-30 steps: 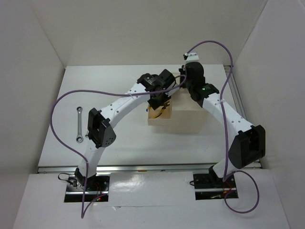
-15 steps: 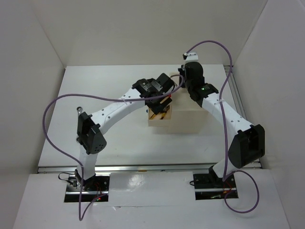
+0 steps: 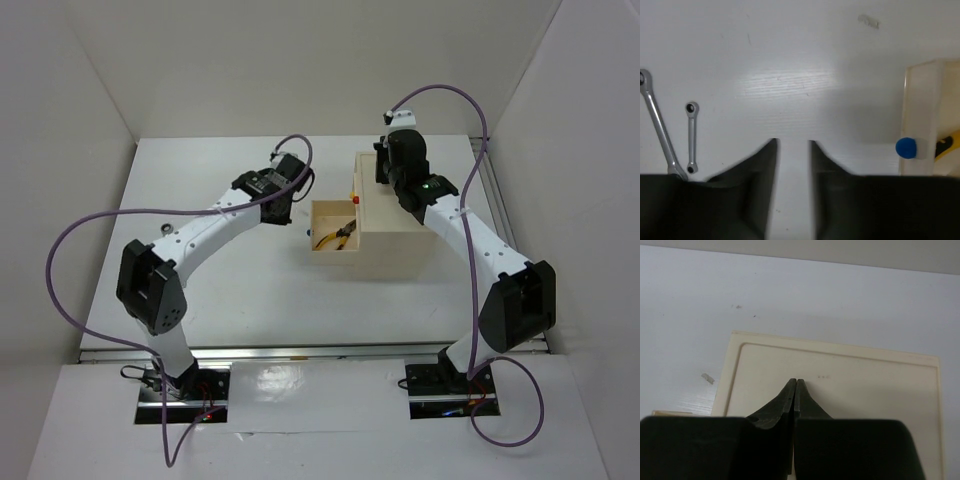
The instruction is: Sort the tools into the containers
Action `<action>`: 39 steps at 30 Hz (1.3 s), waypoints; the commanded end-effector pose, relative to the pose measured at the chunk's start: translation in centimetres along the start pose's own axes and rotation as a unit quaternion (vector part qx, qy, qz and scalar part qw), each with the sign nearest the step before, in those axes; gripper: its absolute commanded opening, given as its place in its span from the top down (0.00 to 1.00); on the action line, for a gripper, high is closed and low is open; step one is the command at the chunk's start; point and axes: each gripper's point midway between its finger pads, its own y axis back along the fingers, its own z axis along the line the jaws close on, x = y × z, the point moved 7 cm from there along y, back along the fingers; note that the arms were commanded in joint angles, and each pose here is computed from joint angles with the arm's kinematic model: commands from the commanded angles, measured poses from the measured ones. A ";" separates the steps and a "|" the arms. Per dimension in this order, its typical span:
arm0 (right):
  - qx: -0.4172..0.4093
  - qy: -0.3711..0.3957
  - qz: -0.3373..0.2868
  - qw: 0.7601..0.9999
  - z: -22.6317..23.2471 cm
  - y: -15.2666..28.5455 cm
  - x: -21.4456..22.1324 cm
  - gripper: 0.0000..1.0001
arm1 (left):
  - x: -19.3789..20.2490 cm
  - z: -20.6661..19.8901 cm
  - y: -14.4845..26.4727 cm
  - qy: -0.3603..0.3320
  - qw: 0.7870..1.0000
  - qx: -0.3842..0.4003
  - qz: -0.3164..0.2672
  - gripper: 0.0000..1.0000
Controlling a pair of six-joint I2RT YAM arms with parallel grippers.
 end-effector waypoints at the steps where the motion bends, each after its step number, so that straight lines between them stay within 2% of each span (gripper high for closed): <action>1: -0.002 0.052 0.187 0.981 -0.1 0.1 8.5 1.00 | 2.1 -3.5 -2.4 0.062 0.995 0.071 0.036 0.75; 2: -0.002 0.052 0.187 0.981 -0.1 0.1 8.5 1.00 | 2.1 -4.0 -2.7 0.063 0.994 0.082 0.039 0.98; 3: -0.002 0.052 0.187 0.981 -0.1 0.1 8.5 1.00 | 2.6 -4.5 -3.0 0.060 0.992 0.098 0.054 1.00; 5: -0.002 0.052 0.187 0.981 -0.1 0.1 8.5 1.00 | 2.2 -6.1 -3.6 0.055 0.989 0.123 0.056 1.00; 9: 0.004 0.054 0.191 0.980 -0.2 -0.1 8.8 1.00 | 0.9 -9.3 -2.2 0.056 0.970 0.234 0.035 1.00; 12: 0.004 0.054 0.191 0.980 -0.2 -0.1 8.8 1.00 | 0.4 -12.4 -0.8 0.051 0.941 0.334 0.029 1.00; 13: 0.004 0.055 0.196 0.979 -0.2 -0.3 9.1 1.00 | 0.2 -13.1 -0.1 0.048 0.925 0.376 0.032 1.00; 15: 0.004 0.055 0.196 0.979 -0.2 -0.3 9.1 1.00 | 0.8 -14.5 0.4 0.044 0.908 0.415 0.031 1.00; 16: 0.004 0.055 0.196 0.979 -0.2 -0.3 9.1 1.00 | 1.3 -15.6 0.7 0.044 0.892 0.448 0.026 1.00; 22: 0.005 0.056 0.200 0.978 -0.2 -0.2 9.2 1.00 | 2.6 -17.1 0.6 0.072 0.856 0.510 0.046 0.95; 23: 0.005 0.056 0.200 0.978 -0.2 -0.2 9.2 1.00 | 2.9 -17.1 0.3 0.073 0.859 0.504 0.050 0.94; 25: 0.005 0.056 0.200 0.978 -0.2 -0.2 9.2 1.00 | 3.7 -16.4 -0.7 0.086 0.882 0.458 0.069 0.94; 26: 0.005 0.056 0.200 0.978 -0.2 -0.2 9.2 1.00 | 4.1 -15.4 -1.6 0.101 0.907 0.404 0.058 0.94; 27: 0.005 0.056 0.200 0.978 -0.2 -0.2 9.2 1.00 | 3.4 -13.6 -1.7 0.137 0.919 0.365 0.051 0.94; 29: 0.005 0.056 0.200 0.978 -0.2 -0.2 9.2 1.00 | 4.9 -10.3 -3.5 0.179 0.948 0.257 0.050 0.69; 31: 0.005 0.056 0.200 0.978 -0.2 -0.2 9.2 1.00 | 5.1 -7.9 -4.2 0.222 0.948 0.226 0.042 0.50; 32: 0.005 0.056 0.200 0.978 -0.2 -0.2 9.2 1.00 | 3.1 -7.4 -3.5 0.244 0.933 0.265 -0.015 0.29; 33: 0.005 0.056 0.200 0.978 -0.2 -0.2 9.2 1.00 | 5.3 -7.4 -4.1 0.242 0.921 0.306 0.005 0.23; 34: 0.005 0.056 0.200 0.978 -0.2 -0.2 9.2 1.00 | 4.8 -6.3 -4.8 0.249 0.903 0.350 -0.013 0.20; 35: 0.005 0.056 0.200 0.978 -0.2 -0.2 9.2 1.00 | 4.5 -6.2 -4.8 0.259 0.875 0.408 -0.028 0.17; 36: 0.001 0.059 0.200 0.978 0.1 -0.1 9.3 1.00 | 4.3 -6.6 -5.8 0.271 0.838 0.470 -0.065 0.15; 38: -0.009 0.057 0.202 0.978 0.3 -0.1 9.3 1.00 | 4.2 -6.4 -6.7 0.293 0.773 0.562 -0.027 0.16; 39: -0.014 0.056 0.202 0.978 0.4 -0.1 9.3 1.00 | 4.5 -6.8 -7.2 0.295 0.750 0.592 -0.018 0.17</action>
